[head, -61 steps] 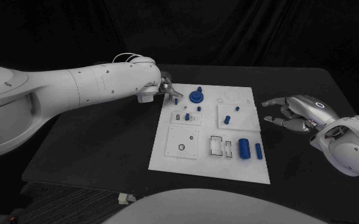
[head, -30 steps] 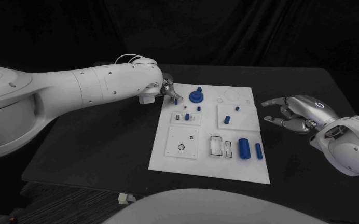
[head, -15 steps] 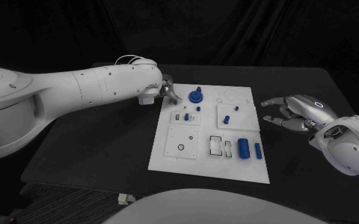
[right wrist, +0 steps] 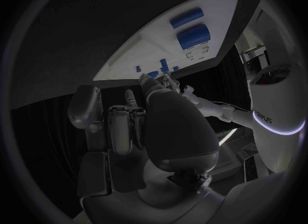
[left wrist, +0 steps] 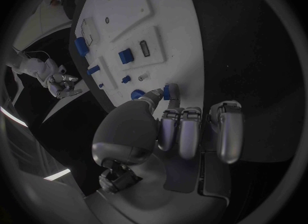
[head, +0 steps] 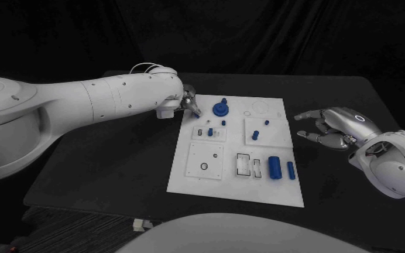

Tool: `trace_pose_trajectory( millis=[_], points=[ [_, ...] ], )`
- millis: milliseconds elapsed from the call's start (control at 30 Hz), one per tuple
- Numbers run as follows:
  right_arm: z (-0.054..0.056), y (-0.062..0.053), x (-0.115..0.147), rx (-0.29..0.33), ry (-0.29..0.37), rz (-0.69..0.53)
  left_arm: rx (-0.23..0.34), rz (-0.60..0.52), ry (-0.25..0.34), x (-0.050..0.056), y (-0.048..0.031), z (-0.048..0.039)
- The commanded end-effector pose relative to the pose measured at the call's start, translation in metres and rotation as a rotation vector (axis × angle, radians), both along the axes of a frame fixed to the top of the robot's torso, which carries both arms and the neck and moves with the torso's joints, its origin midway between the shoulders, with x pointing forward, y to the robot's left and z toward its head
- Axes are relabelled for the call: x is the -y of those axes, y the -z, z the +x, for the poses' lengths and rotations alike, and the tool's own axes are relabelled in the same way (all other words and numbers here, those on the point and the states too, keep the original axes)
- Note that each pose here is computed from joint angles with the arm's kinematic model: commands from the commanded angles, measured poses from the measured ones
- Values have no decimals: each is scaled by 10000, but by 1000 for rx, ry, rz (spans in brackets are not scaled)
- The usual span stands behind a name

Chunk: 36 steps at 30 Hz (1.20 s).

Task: Assemble the parts on the task board

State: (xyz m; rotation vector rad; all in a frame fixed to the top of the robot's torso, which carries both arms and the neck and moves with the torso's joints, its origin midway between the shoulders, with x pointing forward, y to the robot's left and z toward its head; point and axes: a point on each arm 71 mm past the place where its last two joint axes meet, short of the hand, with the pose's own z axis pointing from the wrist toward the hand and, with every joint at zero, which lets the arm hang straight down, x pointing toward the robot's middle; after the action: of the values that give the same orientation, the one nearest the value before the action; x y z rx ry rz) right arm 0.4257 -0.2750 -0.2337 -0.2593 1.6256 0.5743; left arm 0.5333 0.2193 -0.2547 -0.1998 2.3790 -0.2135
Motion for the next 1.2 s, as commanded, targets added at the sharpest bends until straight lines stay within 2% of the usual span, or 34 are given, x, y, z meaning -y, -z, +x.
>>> trace_pose_trajectory(
  millis=[33, 300, 467, 633, 767, 800, 900, 1067, 1200],
  points=[
    [-7, 1, 5, 8, 3, 1, 4, -25, 22, 31, 5, -1],
    [-12, 4, 29, 0, 12, -4, 24, -41, 18, 7, -6, -5],
    [-14, 7, 43, -5, 19, -8, 33, -49, 13, -22, -16, -48],
    [-20, 8, 48, -10, 22, -11, 27, -69, 11, -22, -46, -149],
    [-28, 8, 48, -15, 24, -12, -27, -103, -10, -9, -75, -253],
    [-32, 8, 49, -17, 25, -12, -49, -111, -14, -1, -88, -303],
    [-38, 8, 56, -20, 27, -14, -75, -121, -17, 16, -109, -386],
    [-45, 5, 69, -20, 30, -14, -86, -133, -18, 48, -129, -460],
    [-47, 4, 69, -20, 30, -13, -88, -136, -17, 70, -131, -486]
  ],
)
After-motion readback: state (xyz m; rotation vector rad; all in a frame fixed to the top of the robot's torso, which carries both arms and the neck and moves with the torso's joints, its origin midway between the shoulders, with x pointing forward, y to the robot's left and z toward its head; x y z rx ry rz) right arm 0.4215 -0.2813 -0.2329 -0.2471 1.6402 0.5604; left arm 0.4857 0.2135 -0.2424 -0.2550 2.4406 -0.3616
